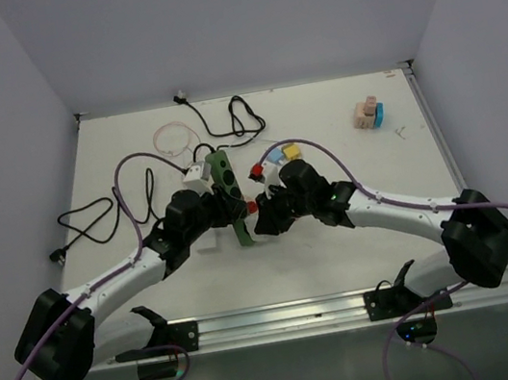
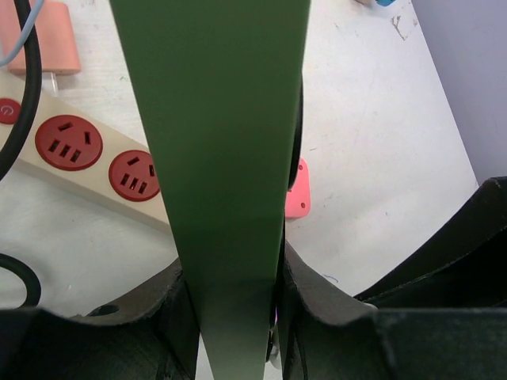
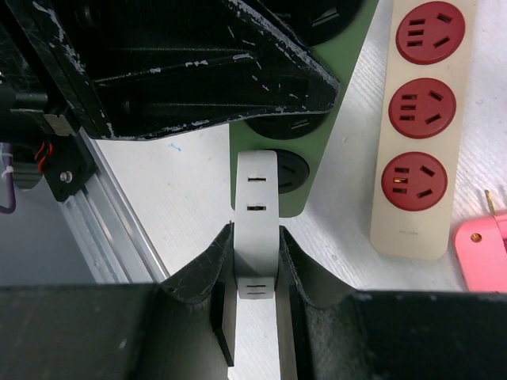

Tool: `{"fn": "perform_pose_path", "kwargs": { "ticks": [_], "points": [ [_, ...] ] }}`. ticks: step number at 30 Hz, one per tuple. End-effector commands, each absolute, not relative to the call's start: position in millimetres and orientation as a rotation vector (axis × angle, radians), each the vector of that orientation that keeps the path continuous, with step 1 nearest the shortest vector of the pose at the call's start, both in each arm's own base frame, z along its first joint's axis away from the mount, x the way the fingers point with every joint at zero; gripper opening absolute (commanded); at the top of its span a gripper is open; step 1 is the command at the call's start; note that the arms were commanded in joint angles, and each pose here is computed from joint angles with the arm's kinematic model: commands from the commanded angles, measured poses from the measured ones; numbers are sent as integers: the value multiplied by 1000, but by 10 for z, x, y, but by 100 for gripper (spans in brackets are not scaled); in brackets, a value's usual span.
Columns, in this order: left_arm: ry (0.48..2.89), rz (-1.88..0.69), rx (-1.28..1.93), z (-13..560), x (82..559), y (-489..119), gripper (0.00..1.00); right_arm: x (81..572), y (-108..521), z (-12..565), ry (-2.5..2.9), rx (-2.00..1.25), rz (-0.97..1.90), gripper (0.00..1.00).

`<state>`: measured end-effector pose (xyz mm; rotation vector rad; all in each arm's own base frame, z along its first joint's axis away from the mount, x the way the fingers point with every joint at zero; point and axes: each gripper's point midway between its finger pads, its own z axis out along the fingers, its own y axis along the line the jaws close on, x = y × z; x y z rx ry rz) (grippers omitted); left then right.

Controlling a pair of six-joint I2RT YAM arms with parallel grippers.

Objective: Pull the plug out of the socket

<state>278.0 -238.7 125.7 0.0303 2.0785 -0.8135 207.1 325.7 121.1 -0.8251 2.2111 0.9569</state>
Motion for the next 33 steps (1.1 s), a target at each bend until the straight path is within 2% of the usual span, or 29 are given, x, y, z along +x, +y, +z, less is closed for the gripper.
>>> {"fn": "perform_pose_path", "kwargs": {
  "ticks": [1, 14, 24, 29, 33],
  "points": [
    [1955, -606, 41, 1487, 3085, -2163, 0, 2057, 3299, 1798, 2060, -820, 1013, 0],
    [1928, -270, -18, 1618, 3371, -1750, 0, 1763, 2822, 1708, 2222, -751, 915, 0],
    [1897, -136, -11, 1913, 3470, -1596, 0, 1756, 2492, 2050, 2223, -698, 841, 0],
    [1849, -272, -9, 2152, 3421, -1741, 0, 1906, 2439, 2014, 2228, -621, 807, 0],
    [1862, -384, -14, 2190, 3381, -1887, 0, 2335, 2293, 1787, 2259, -374, 833, 0]
  ]
}}
